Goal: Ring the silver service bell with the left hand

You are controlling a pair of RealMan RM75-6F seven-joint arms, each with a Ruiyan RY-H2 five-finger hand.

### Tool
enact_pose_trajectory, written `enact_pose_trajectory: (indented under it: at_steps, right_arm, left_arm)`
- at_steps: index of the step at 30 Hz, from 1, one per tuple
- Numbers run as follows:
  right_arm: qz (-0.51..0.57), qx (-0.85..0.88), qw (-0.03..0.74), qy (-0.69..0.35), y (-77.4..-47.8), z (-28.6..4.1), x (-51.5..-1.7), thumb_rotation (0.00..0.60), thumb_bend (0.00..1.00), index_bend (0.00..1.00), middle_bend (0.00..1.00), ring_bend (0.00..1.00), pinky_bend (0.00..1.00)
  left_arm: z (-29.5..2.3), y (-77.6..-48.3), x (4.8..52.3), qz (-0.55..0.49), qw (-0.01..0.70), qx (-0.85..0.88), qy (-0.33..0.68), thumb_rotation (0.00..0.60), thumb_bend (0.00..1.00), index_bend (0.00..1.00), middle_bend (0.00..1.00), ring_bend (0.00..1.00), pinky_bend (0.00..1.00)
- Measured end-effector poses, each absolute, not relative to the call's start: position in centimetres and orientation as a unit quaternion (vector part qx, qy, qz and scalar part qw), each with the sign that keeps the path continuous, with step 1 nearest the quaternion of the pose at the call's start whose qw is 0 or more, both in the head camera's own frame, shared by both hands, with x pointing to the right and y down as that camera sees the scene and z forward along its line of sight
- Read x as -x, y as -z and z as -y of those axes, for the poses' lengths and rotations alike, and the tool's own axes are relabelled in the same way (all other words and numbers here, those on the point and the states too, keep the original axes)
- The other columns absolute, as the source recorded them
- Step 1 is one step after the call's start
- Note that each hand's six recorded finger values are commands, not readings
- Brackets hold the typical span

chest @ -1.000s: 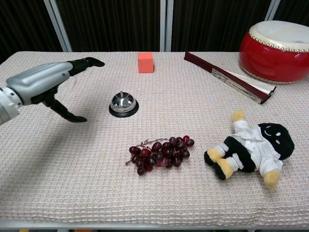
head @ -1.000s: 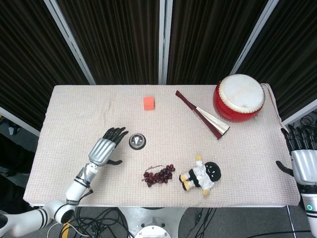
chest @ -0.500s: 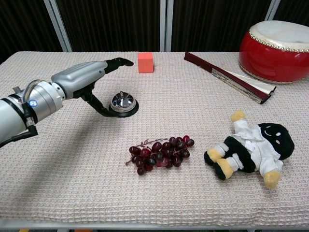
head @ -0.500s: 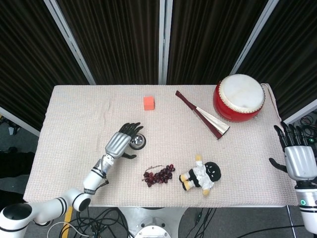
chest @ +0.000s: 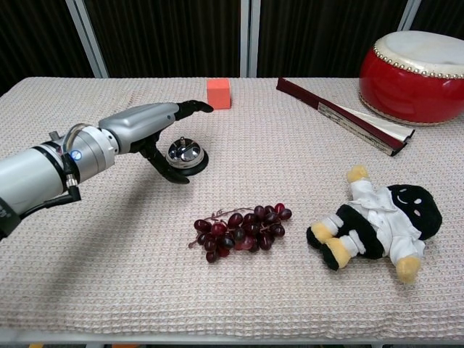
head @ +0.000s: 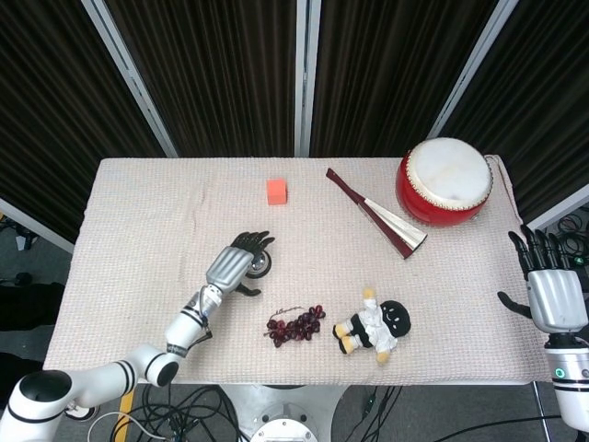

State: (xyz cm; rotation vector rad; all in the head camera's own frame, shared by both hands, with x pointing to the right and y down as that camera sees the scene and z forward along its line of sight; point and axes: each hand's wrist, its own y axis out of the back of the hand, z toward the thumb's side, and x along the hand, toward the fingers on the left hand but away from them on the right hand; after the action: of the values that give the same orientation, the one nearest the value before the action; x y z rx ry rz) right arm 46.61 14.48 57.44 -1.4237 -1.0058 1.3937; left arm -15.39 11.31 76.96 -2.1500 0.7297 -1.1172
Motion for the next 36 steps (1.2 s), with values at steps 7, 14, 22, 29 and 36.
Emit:
enact_pose_trajectory:
  at_steps: [7, 14, 22, 29, 36]
  right_arm:
    - [0.407, 0.572, 0.432, -0.566, -57.7, -14.6, -47.2, 0.600, 0.02, 0.00, 0.00, 0.00, 0.00]
    - [0.412, 0.573, 0.425, -0.567, -57.8, -14.6, -47.6, 0.600, 0.02, 0.00, 0.00, 0.00, 0.00]
    - [0.411, 0.581, 0.412, -0.569, -58.4, -14.6, -47.9, 0.600, 0.02, 0.00, 0.00, 0.00, 0.00]
    - [0.412, 0.580, 0.408, -0.572, -58.4, -14.6, -48.2, 0.600, 0.02, 0.00, 0.00, 0.00, 0.00]
    - [0.414, 0.580, 0.404, -0.573, -58.4, -14.6, -48.4, 0.600, 0.02, 0.00, 0.00, 0.00, 0.00]
  left_arm:
    - [-12.3, -77.5, 15.2, -0.282, 0.293, 0.812, 0.418, 0.512, 0.00, 0.00, 0.00, 0.00, 0.00]
    - [-12.0, -77.7, 15.8, -0.303, 0.360, 0.781, 0.410, 0.338, 0.00, 0.00, 0.00, 0.00, 0.00]
    - [-13.5, -79.4, 15.8, -0.306, 0.343, 0.783, 0.418, 0.274, 0.00, 0.00, 0.00, 0.00, 0.00]
    - [-14.6, -80.6, 15.6, -0.297, 0.324, 0.791, 0.424, 0.184, 0.00, 0.00, 0.00, 0.00, 0.00]
    - [-14.8, -81.3, 15.9, -0.287, 0.329, 0.787, 0.435, 0.170, 0.00, 0.00, 0.00, 0.00, 0.00]
